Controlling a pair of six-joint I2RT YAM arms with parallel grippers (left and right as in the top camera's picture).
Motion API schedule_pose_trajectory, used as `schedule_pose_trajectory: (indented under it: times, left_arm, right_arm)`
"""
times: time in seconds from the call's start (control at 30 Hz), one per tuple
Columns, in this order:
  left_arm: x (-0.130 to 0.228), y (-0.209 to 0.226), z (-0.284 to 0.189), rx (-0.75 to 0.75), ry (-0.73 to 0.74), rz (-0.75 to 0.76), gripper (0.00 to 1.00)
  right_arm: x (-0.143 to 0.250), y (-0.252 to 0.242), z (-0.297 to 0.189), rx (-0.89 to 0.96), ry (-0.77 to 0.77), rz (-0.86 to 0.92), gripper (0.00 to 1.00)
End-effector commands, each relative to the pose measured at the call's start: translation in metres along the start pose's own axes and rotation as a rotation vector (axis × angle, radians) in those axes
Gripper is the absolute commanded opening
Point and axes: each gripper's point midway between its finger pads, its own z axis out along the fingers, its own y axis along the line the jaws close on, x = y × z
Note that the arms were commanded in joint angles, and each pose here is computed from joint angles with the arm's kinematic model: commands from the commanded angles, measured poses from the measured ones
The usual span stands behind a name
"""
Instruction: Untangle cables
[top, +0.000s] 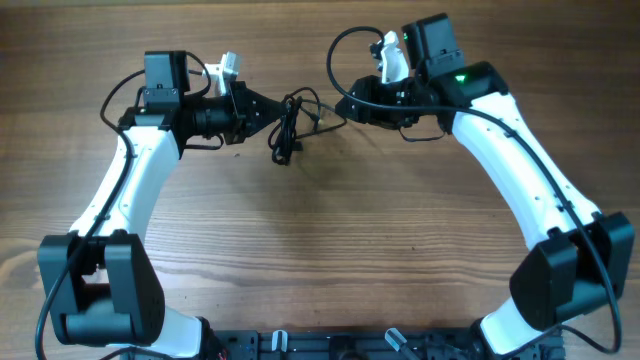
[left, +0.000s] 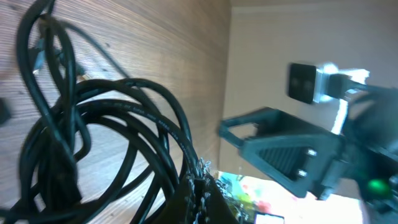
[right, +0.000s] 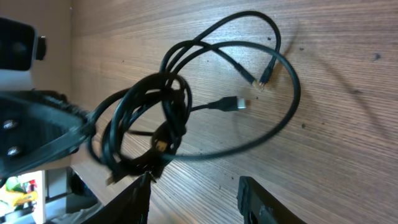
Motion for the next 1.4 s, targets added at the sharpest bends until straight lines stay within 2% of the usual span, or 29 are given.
schedule_pose_trajectory:
  times: [0.0,0.37,0.53,0.57,0.67,0.7,0.77,0.87,0.97,1.1,1.17,1.27,1.33,1.37]
  left_arm:
    - [0.005,-0.014,-0.003,0.069,0.036,-0.017,0.04]
    - [0.0,-0.01,-0.003,0.043,0.013,-0.011,0.04]
    - [-0.001,-0.008,-0.002,0.03,0.003,-0.011,0.04]
    - [-0.002,-0.007,-0.002,0.025,0.0,-0.012,0.04]
    - [-0.002,-0.007,-0.002,0.025,0.0,-0.011,0.04]
    - [-0.002,-0.007,-0.002,0.025,0.0,-0.011,0.04]
    - [-0.002,-0.007,-0.002,0.025,0.0,-0.011,0.04]
    - [-0.002,-0.007,-0.002,0.025,-0.001,-0.011,0.04]
    - [-0.002,-0.007,-0.002,0.025,-0.001,-0.011,0.04]
    - [-0.003,-0.006,-0.002,0.019,-0.005,-0.011,0.04]
    - [-0.003,-0.006,-0.002,0.019,-0.005,-0.011,0.04]
    - [-0.003,-0.006,-0.002,0.019,-0.005,-0.011,0.04]
    - [-0.003,-0.006,-0.002,0.019,-0.005,-0.012,0.04]
    - [-0.003,-0.006,-0.002,0.019,-0.005,-0.012,0.04]
  right_arm:
    - [-0.001,-0.006,0.016,0.0,0.028,0.068,0.49]
    - [0.026,0.005,0.055,-0.021,0.149,0.183,0.57]
    - [0.026,0.005,0.055,-0.015,0.155,0.355,0.57]
    - [0.026,0.005,0.055,-0.005,0.153,0.447,0.54]
    - [0.024,0.005,0.055,0.011,0.148,0.685,0.34]
    - [0.024,0.005,0.054,0.009,0.153,0.743,0.32]
    - [0.027,0.01,0.053,-0.01,0.186,0.796,0.32]
    - [0.036,0.011,0.053,0.001,0.218,0.819,0.4]
    - [0.05,-0.005,0.057,0.14,0.187,0.909,0.41]
    - [0.047,-0.004,0.078,0.159,0.147,0.938,0.4]
    - [0.044,-0.005,0.094,0.157,0.13,0.932,0.34]
    - [0.041,-0.014,0.104,0.171,0.11,0.902,0.2]
    - [0.035,-0.014,0.103,0.158,0.096,0.771,0.14]
    - [0.03,-0.01,0.1,0.123,0.096,0.613,0.04]
